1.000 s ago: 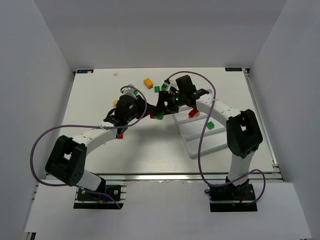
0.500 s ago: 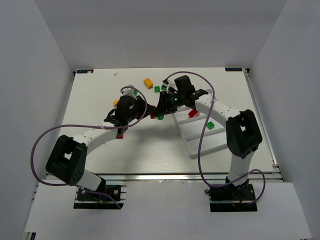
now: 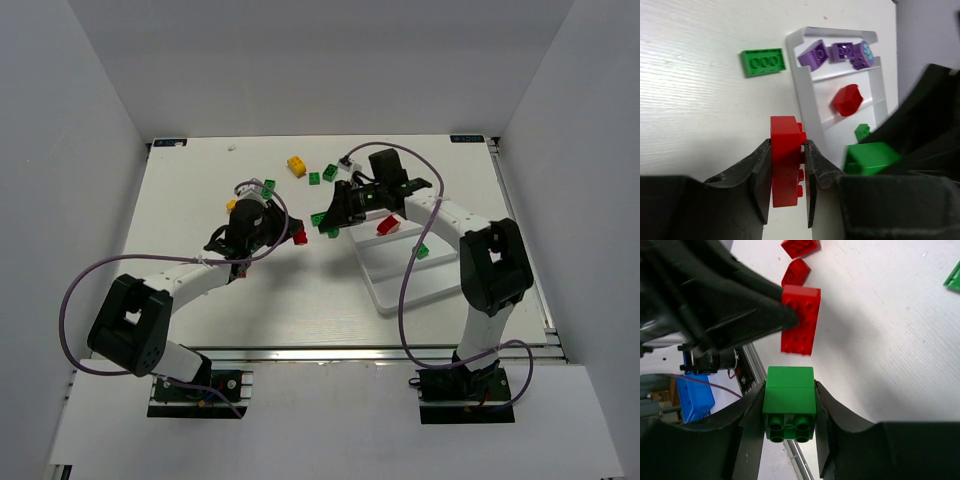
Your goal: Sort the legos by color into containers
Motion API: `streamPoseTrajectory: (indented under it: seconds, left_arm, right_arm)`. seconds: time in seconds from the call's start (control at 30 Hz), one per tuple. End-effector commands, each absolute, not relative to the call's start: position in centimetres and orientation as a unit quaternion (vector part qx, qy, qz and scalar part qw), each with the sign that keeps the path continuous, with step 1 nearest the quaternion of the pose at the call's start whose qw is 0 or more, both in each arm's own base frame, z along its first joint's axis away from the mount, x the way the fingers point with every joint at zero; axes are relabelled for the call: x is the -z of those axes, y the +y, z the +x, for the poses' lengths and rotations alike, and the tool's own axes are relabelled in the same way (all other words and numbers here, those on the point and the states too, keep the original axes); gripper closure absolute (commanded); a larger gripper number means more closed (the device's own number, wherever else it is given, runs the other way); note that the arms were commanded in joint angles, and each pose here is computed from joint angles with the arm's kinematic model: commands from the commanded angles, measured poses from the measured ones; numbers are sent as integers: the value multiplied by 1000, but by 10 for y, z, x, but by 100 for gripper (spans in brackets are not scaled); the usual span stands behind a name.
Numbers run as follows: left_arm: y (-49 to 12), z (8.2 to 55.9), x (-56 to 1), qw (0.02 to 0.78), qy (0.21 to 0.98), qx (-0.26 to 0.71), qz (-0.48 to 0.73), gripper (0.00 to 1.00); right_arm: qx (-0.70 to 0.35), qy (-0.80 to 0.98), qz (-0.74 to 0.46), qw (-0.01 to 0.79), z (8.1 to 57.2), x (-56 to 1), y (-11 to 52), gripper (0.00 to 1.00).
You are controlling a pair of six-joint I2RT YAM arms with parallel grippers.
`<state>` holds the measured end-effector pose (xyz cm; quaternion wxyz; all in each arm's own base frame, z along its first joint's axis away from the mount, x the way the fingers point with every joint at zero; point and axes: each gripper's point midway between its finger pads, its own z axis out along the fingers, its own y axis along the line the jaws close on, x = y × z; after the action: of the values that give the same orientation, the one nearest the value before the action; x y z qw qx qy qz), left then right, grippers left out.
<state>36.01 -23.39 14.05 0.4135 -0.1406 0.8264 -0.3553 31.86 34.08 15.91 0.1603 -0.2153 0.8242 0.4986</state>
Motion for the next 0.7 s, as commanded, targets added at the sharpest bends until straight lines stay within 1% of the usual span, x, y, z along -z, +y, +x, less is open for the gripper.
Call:
streamPoseTrajectory:
  seconds: [0.0,0.13,0.2,0.23,0.27,0.3,0.33,0.4,0.43,0.5,0.53,0.57,0.6,0.67]
  left_arm:
    - [-220,362,-151,435,819,345,-146,87]
    - [-227,367,-158,440,813,358,-130,87]
    - [-251,368,-168,429,805,401,-84,86]
    - [-266,369,-159,412,813,407,-58,86]
    - [-285,364,-154,396,820,414,-17,86]
    - [-301,370,-162,395,816,423,8,86]
    - [-314,373,-158,389,818,423,28,86]
    - [-341,382,-152,376,821,425,61,86]
    - [-353,386,-141,364,826,425,70,85]
    - [-381,400,-149,364,817,440,86,85]
    - [-393,402,-134,351,823,437,89,83]
    - [-404,408,-135,351,824,436,87,83]
    - [-409,414,-115,340,837,421,78,82]
    - [-419,420,-117,343,838,418,76,79]
  right_arm:
    - [-536,773,-269,207,315,-206,329,100]
    - [-520,777,-273,226,321,-203,310,100]
    - [-476,789,-289,259,332,-196,287,100]
    - [-463,794,-283,276,342,-196,267,100]
    - [-469,782,-296,283,342,-198,254,100]
    - [-482,770,-304,287,343,-203,242,100]
    - [-486,763,-308,294,344,-205,229,100]
    - [-464,759,-326,322,346,-208,213,100]
    - [-451,757,-331,338,346,-213,209,100]
    - [-433,758,-333,357,346,-212,201,100]
    - [-432,758,-331,359,345,-212,198,100]
    - [-433,761,-325,358,344,-210,194,100]
    - [-433,763,-318,358,345,-209,189,100]
    - [-434,765,-312,359,344,-207,184,100]
